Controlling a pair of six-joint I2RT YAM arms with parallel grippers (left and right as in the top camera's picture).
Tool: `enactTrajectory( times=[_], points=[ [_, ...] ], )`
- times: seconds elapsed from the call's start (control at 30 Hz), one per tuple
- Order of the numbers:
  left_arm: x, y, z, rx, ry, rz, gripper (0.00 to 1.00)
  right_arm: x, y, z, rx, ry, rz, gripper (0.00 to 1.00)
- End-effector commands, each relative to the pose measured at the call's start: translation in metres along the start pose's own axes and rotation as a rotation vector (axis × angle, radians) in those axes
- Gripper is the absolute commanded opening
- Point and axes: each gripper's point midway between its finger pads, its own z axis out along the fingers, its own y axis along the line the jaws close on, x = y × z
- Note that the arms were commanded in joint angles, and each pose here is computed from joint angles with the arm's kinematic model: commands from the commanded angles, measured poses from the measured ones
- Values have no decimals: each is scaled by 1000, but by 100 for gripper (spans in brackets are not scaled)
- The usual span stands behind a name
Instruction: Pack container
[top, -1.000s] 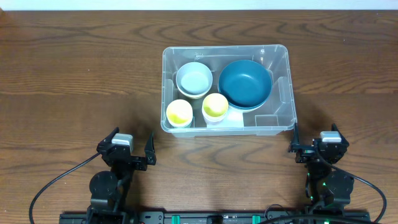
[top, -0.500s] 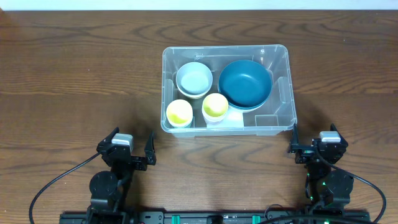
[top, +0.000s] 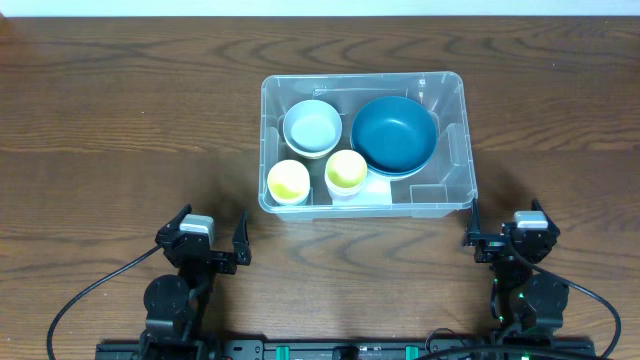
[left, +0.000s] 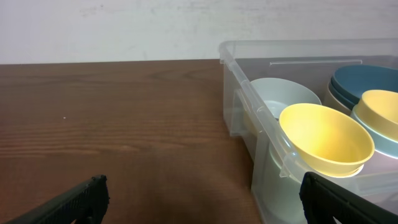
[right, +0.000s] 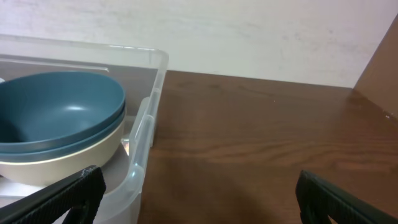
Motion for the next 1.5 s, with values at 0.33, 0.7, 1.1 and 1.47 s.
enactTrajectory(
  times=[0.33,0.7,1.1,1.47],
  points=[
    [15,-2,1,15,44,-1,98,-9,3,-3,-13,-42,11,99],
    [15,-2,1,15,44,-1,98,-9,11,-3,-48,-43,8,99],
    [15,-2,1,15,44,-1,98,-9,11,-3,-48,-43,8,99],
    [15,-2,1,15,44,-1,98,-9,11,-3,-48,-43,8,99]
  ],
)
